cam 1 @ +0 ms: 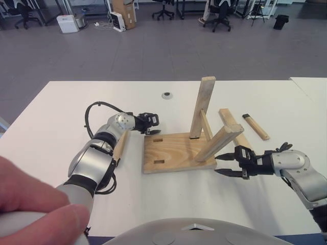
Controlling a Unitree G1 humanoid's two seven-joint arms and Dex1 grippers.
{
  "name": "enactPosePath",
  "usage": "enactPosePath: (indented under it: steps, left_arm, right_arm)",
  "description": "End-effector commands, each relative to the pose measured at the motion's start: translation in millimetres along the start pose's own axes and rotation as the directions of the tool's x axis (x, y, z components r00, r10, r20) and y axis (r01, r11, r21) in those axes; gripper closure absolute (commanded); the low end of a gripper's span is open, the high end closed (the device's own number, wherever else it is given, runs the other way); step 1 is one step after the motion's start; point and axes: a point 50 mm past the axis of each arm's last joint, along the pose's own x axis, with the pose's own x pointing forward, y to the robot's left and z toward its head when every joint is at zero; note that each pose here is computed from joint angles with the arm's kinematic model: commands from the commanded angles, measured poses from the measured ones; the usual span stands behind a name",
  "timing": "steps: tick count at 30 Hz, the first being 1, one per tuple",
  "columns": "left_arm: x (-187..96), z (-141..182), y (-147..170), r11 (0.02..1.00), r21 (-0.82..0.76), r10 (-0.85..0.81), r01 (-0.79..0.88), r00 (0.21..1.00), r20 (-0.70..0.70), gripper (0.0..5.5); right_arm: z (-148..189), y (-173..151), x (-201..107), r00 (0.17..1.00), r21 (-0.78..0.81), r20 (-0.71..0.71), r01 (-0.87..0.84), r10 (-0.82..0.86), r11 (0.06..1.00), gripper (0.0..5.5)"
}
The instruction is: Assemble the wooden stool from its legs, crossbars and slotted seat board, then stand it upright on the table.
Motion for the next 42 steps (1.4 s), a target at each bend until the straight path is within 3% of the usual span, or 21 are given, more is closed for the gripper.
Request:
enactPosePath:
  steps: [1,6,10,15,21,24,28,32,35,39,42]
  left_arm:
    - [-4,-22,-22,0.995,-0.062,-0.086,0.082,0.995,-0.052,2.19]
    - [-25,-37,-32,0.945,-0.227,-0.228,0.236,0.972,0.061,2.19]
    - [-41,-52,-51,0.805,-0.462,-0.288,0.372,0.926,0.243,2.19]
    - [-28,-31,-74,0.763,-0.473,-0.249,0.441,0.875,0.414,2.19]
    - [-14,-10,-89,0.788,-0.487,-0.16,0.375,0.89,0.427,2.19]
    - [-22,-17,-84,0.804,-0.517,-0.083,0.293,0.917,0.391,2.19]
    - [-50,-32,-63,0.811,-0.58,0.141,0.084,0.933,0.332,2.19]
    - [-60,-36,-50,0.758,-0.651,0.296,-0.045,0.913,0.282,2.19]
    - [-57,-36,-48,0.733,-0.675,0.333,-0.082,0.909,0.251,2.19]
    - [-55,-35,-52,0.723,-0.686,0.337,-0.081,0.908,0.248,2.19]
    - [-55,-34,-53,0.718,-0.691,0.339,-0.079,0.907,0.25,2.19]
  right_arm:
    - [-15,-5,21,0.982,0.009,-0.101,0.163,-0.161,0.987,3.26]
    - [-24,-20,37,0.889,-0.062,-0.193,0.411,-0.415,0.909,3.26]
    - [-17,-37,42,0.819,-0.051,-0.159,0.55,-0.551,0.833,3.26]
    - [-3,-47,62,0.797,0.02,-0.096,0.6,-0.596,0.8,3.26]
    - [7,-62,95,0.758,0.156,-0.054,0.65,-0.65,0.744,3.26]
    - [8,-70,79,0.711,0.167,-0.044,0.698,-0.702,0.697,3.26]
    - [23,-96,12,0.558,0.229,0.0,0.808,-0.83,0.543,3.26]
    - [-10,-121,-44,0.466,0.255,-0.137,0.869,-0.874,0.423,3.26]
    - [-40,-127,-66,0.482,0.217,-0.238,0.873,-0.843,0.437,3.26]
    - [-59,-131,-75,0.587,0.377,-0.272,0.794,-0.763,0.477,2.86]
    - [-74,-127,-72,0.665,0.489,-0.333,0.728,-0.669,0.48,3.03]
